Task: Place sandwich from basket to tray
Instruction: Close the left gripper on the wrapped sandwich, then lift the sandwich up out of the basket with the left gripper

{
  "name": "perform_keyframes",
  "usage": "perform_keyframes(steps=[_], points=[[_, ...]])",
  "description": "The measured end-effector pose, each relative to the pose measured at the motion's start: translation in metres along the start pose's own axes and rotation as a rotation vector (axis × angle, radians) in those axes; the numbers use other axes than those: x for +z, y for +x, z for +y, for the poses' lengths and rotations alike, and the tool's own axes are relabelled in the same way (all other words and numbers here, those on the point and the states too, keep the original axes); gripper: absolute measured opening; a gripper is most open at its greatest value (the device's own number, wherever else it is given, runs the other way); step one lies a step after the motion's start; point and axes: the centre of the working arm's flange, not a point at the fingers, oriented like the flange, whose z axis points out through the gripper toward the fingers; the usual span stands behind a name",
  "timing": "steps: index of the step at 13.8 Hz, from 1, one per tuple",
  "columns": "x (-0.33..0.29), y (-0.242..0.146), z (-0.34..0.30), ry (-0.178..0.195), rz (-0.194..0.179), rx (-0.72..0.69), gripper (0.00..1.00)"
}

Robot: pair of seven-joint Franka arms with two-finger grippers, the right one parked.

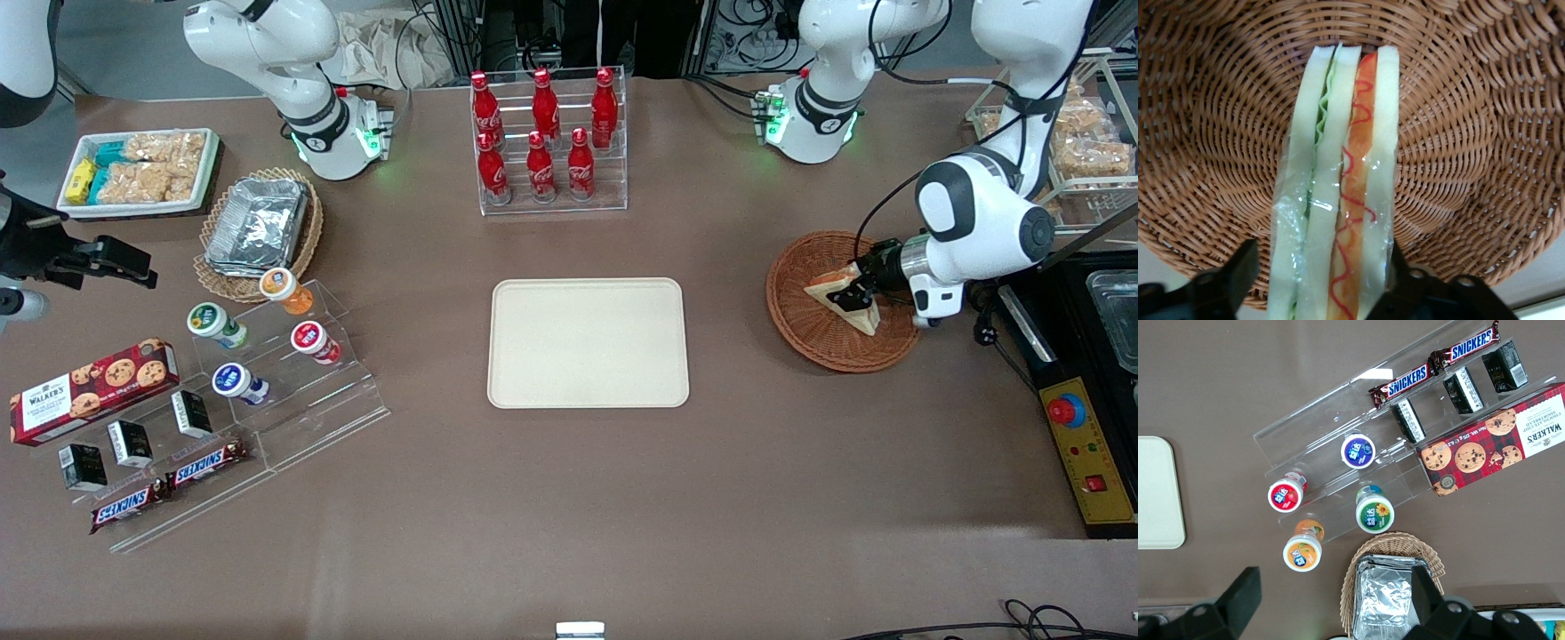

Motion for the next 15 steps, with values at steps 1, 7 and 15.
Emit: perform_keyframes(steps=[1,7,15], points=[[0.0,0.0,0.0,-0.001,0.0,-0.008,0.7],[-0.009,0.002,0.005,-0.015,0.015,-0.038,0.36],[-0.07,-0.019,0.017,-0.027,0.044,0.026,0.35]])
